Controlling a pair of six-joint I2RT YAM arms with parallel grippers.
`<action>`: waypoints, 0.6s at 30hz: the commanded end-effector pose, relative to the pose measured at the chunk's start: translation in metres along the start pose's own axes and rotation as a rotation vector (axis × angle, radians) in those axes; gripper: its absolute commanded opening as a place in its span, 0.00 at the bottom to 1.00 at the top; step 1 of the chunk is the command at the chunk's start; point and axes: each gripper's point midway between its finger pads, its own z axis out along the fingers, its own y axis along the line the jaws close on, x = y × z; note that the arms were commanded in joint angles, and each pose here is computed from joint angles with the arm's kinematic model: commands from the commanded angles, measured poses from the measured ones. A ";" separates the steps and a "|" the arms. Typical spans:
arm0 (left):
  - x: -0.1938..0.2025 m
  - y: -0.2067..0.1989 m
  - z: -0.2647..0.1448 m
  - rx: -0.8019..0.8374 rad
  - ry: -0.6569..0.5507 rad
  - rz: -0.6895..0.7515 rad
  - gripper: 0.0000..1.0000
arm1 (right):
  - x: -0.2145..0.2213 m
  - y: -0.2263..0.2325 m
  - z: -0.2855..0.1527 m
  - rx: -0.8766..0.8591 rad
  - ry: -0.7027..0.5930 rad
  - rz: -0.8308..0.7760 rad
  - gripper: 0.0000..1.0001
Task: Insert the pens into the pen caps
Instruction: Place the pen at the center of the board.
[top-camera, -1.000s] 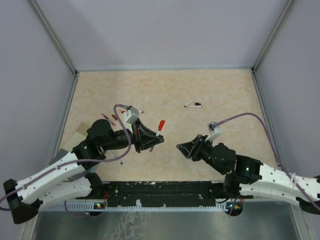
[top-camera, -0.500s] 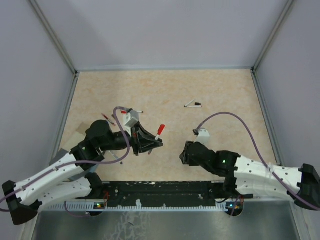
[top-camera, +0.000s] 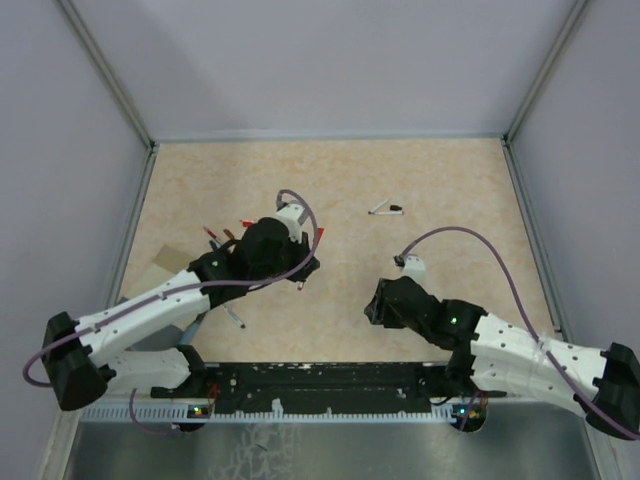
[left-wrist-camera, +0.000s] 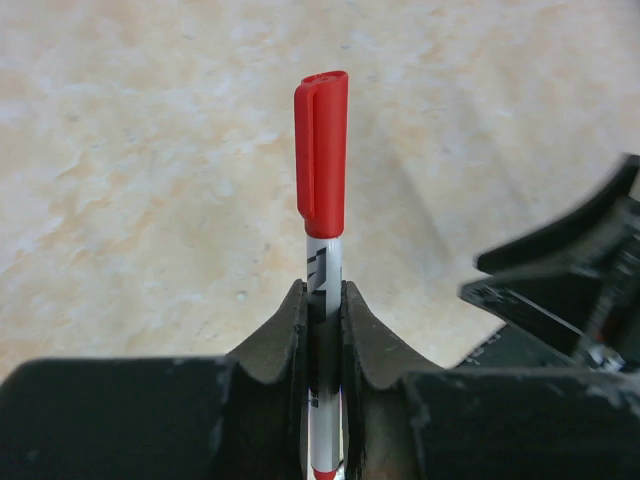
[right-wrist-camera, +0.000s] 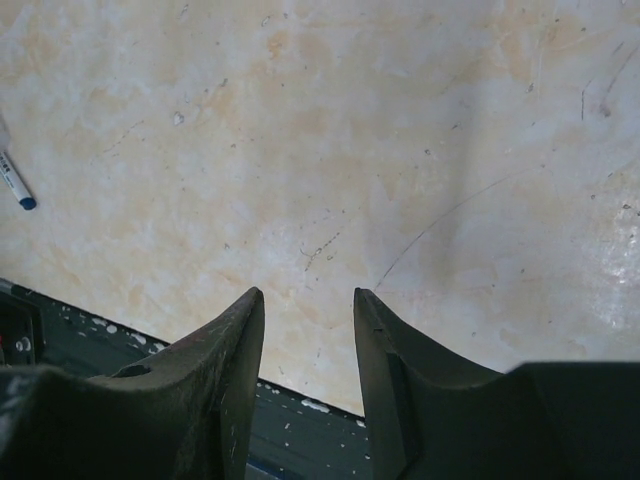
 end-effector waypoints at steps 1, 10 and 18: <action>0.008 0.050 0.017 -0.288 0.103 -0.018 0.00 | -0.012 0.013 -0.005 -0.064 -0.035 0.002 0.41; 0.020 0.097 0.062 -0.412 0.177 -0.018 0.00 | -0.009 0.015 -0.011 -0.105 -0.039 0.052 0.40; 0.013 0.144 0.091 -0.447 0.197 -0.059 0.00 | 0.000 0.015 -0.009 -0.138 -0.022 0.105 0.36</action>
